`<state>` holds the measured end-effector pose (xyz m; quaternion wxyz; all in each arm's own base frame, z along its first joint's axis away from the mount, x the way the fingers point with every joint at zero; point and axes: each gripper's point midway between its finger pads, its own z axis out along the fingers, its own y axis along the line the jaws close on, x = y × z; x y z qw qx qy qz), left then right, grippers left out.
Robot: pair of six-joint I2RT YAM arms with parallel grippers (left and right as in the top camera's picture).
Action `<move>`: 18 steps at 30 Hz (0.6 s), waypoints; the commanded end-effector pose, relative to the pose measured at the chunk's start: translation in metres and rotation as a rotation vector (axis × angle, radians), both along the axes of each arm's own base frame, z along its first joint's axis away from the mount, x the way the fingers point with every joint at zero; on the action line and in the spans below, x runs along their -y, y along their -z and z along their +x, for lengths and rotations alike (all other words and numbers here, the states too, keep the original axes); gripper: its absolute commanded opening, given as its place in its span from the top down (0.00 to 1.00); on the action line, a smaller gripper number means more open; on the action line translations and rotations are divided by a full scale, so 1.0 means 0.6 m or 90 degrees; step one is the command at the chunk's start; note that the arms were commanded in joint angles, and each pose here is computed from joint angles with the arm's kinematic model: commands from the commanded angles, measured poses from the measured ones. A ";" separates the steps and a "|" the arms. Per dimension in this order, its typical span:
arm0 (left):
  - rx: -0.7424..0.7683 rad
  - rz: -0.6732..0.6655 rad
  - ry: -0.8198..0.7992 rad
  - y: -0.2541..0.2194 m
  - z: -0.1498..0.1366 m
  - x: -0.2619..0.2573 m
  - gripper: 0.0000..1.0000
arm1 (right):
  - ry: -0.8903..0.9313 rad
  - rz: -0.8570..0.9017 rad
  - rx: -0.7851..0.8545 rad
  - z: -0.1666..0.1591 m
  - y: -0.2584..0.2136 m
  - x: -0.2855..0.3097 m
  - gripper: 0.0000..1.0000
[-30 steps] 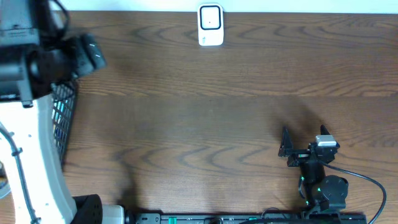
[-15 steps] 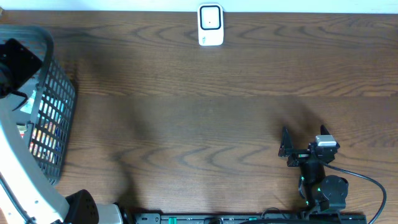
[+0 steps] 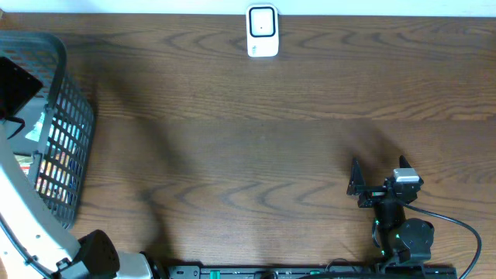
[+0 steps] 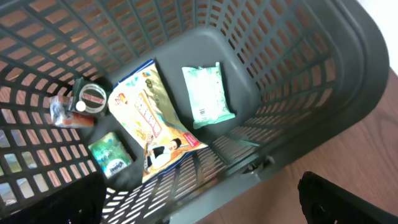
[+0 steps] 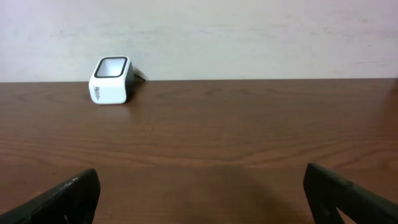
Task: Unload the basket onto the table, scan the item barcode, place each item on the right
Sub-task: 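Move the left gripper over the basket and lower it inside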
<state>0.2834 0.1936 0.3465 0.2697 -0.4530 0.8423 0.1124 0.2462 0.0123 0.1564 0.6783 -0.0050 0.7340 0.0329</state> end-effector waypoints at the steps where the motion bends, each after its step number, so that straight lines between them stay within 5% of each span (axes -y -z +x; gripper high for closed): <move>1: -0.015 -0.004 -0.009 0.013 0.004 -0.008 0.02 | -0.004 -0.008 -0.003 0.000 0.003 -0.003 0.01; 18: -0.050 -0.017 -0.012 0.044 0.021 -0.020 0.02 | -0.004 -0.008 -0.003 0.000 0.003 -0.003 0.01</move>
